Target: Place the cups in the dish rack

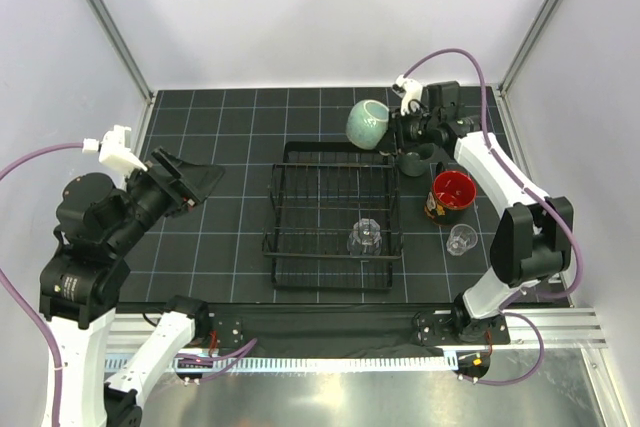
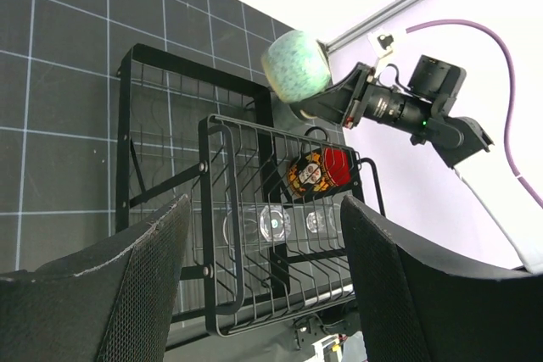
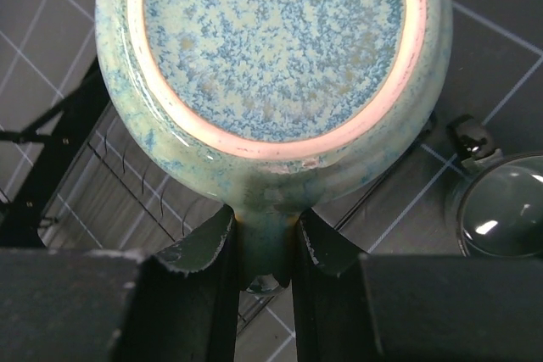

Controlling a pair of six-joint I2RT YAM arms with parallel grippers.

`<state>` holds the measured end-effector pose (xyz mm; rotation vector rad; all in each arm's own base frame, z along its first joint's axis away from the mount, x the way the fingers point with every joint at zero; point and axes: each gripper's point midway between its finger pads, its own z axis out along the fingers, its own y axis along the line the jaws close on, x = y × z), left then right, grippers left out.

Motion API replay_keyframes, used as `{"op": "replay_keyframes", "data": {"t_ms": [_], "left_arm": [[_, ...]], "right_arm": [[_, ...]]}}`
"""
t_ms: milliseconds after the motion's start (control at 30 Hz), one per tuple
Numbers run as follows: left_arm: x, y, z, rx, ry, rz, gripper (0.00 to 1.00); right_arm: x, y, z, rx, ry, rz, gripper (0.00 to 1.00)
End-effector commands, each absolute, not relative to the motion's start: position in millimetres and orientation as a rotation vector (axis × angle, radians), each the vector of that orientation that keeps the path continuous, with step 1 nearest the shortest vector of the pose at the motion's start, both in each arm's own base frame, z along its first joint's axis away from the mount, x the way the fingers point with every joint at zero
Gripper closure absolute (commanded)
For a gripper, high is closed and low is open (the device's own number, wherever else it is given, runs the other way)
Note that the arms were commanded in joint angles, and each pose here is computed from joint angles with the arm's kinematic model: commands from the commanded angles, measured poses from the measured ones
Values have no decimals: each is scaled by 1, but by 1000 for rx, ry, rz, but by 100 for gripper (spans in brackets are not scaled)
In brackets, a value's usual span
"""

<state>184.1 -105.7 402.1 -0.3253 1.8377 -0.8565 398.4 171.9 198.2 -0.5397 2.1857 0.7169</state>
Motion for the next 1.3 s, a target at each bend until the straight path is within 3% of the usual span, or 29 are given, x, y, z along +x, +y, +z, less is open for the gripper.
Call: {"op": "replay_keyframes", "data": {"t_ms": [0,633,1267], "left_arm": [[185,-105,408,-306,1826,-841,30],[185,-104,406,-318,1851,-833,30],[180,-101,401,-348,1868,-827,30]], "right_arm": [[410,190,248,-739,1936,725,96],[407,201,164,-766,2122,662,96],[421,207,137,-761,2145,390,96]]}}
